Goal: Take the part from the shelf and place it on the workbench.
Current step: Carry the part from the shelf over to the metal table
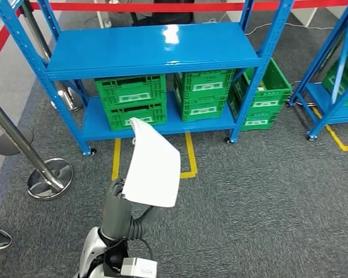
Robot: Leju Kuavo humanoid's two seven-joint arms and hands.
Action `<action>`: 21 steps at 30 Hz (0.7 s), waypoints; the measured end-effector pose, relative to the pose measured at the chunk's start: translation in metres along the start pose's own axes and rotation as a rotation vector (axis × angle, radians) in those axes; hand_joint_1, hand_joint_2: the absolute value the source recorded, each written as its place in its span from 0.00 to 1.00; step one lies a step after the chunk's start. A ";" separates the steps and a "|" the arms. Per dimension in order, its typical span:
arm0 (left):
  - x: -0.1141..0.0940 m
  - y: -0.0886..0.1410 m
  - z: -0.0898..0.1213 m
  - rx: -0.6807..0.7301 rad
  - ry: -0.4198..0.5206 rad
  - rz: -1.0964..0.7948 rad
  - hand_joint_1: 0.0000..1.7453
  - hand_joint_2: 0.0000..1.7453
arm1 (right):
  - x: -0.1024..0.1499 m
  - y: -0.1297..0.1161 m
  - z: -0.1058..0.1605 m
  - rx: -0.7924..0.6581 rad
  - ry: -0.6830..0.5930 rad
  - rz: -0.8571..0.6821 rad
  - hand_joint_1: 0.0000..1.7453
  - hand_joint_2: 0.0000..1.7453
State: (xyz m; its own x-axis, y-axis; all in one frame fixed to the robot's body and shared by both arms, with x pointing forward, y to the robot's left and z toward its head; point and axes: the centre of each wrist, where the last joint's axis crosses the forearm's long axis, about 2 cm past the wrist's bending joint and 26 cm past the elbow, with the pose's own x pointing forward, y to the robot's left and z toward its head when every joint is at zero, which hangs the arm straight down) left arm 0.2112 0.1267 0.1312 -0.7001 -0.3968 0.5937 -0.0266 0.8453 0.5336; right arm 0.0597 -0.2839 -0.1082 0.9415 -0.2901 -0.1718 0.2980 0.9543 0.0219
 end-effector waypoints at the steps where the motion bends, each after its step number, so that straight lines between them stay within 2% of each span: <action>1: 0.000 0.000 0.000 -0.002 0.002 0.000 1.00 1.00 | 0.000 0.000 0.000 0.000 0.002 -0.001 0.00 0.00; 21: -0.003 -0.002 0.003 -0.008 0.022 0.011 1.00 1.00 | 0.002 0.000 0.001 -0.005 -0.002 -0.017 0.00 0.00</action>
State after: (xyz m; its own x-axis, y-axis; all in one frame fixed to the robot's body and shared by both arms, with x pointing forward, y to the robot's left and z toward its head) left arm 0.2111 0.1274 0.1263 -0.6847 -0.3952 0.6125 -0.0132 0.8469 0.5316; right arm 0.0619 -0.2847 -0.1078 0.9365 -0.3066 -0.1700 0.3135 0.9495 0.0144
